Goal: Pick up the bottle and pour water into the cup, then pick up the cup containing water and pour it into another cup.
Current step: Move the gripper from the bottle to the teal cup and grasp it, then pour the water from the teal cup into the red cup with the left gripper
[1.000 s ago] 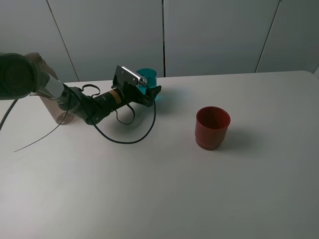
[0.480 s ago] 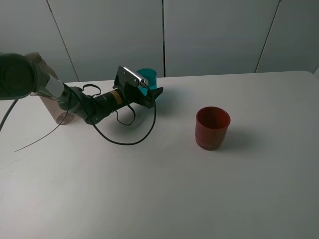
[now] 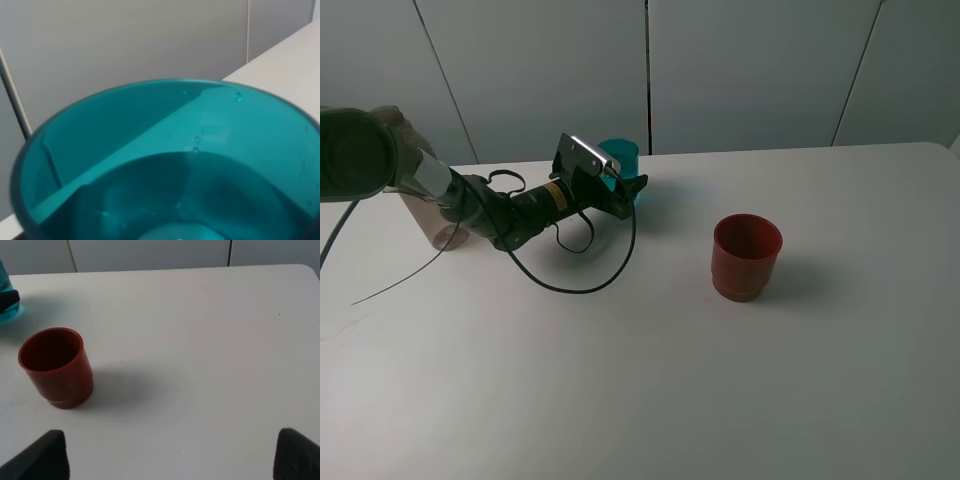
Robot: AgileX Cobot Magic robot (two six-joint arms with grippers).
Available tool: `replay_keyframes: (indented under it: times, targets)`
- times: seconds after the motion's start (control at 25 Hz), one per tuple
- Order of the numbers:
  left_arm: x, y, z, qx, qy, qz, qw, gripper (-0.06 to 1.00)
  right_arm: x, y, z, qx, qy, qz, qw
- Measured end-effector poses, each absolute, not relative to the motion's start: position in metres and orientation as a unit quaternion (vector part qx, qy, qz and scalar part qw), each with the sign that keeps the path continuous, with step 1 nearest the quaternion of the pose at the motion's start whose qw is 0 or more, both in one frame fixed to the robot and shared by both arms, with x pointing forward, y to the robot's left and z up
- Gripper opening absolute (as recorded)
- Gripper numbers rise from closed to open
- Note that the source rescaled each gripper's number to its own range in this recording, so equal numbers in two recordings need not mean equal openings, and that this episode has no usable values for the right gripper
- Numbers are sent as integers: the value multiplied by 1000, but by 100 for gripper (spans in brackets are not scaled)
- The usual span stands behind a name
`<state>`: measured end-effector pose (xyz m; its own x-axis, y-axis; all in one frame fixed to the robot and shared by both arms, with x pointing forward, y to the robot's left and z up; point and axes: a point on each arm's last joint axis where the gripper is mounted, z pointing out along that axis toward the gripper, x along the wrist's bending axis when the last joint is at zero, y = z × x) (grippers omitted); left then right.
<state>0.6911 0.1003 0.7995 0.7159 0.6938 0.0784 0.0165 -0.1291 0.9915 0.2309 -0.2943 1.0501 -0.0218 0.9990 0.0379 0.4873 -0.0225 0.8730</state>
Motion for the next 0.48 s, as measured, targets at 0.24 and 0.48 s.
replay_keyframes:
  times: [0.24,0.48]
  targets:
    - [691,100,800,697,256,279,609,11,231,-294,1050,610,609,373,343]
    - [690,100,800,686,250,279,624,9,231,-294,1050,611,608,374,342]
